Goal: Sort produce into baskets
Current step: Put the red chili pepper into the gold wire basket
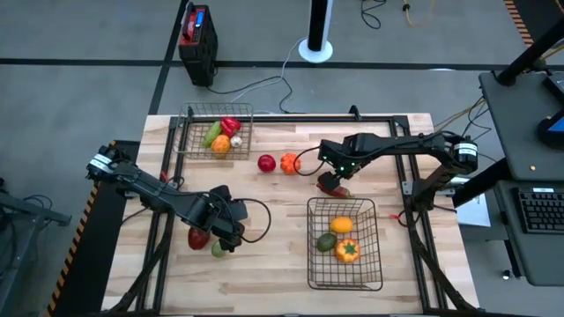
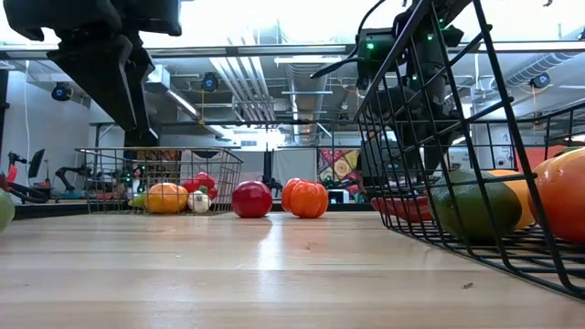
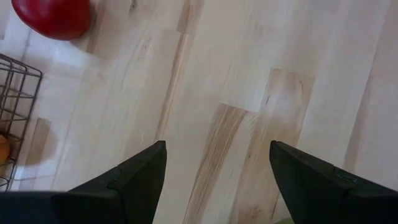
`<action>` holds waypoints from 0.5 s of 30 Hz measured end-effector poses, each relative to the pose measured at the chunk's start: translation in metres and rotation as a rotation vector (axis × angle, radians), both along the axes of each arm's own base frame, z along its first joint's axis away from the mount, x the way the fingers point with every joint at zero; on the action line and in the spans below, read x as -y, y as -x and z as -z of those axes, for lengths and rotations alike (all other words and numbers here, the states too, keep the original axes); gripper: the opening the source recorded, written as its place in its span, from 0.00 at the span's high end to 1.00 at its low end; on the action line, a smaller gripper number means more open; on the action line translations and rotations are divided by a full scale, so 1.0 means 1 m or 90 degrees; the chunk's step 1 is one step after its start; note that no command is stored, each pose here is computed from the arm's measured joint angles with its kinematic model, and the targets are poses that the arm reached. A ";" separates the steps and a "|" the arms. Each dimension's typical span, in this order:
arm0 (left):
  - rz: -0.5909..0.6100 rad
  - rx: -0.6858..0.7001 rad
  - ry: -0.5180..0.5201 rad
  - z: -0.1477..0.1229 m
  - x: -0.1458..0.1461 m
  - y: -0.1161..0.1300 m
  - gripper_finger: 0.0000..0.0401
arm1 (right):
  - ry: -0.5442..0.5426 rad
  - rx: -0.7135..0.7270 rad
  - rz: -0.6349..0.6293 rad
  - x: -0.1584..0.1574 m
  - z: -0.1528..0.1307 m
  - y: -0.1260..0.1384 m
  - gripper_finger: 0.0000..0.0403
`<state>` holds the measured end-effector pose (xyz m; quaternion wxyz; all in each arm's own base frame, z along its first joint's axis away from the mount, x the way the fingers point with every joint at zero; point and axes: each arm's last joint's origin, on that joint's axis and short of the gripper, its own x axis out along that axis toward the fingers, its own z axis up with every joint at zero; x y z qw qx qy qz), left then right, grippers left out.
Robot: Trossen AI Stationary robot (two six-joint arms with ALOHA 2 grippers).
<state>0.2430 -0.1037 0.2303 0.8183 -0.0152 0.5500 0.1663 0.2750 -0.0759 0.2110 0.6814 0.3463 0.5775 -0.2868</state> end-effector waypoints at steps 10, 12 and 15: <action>0.001 0.000 -0.001 0.000 0.000 0.000 0.34 | 0.003 0.033 0.014 0.001 -0.001 -0.005 0.35; 0.000 0.002 -0.007 0.000 0.000 0.000 0.34 | 0.003 0.034 0.013 0.001 -0.001 -0.005 0.34; -0.002 0.005 -0.013 0.000 -0.001 0.000 0.34 | 0.002 0.035 0.018 0.000 0.002 -0.005 0.34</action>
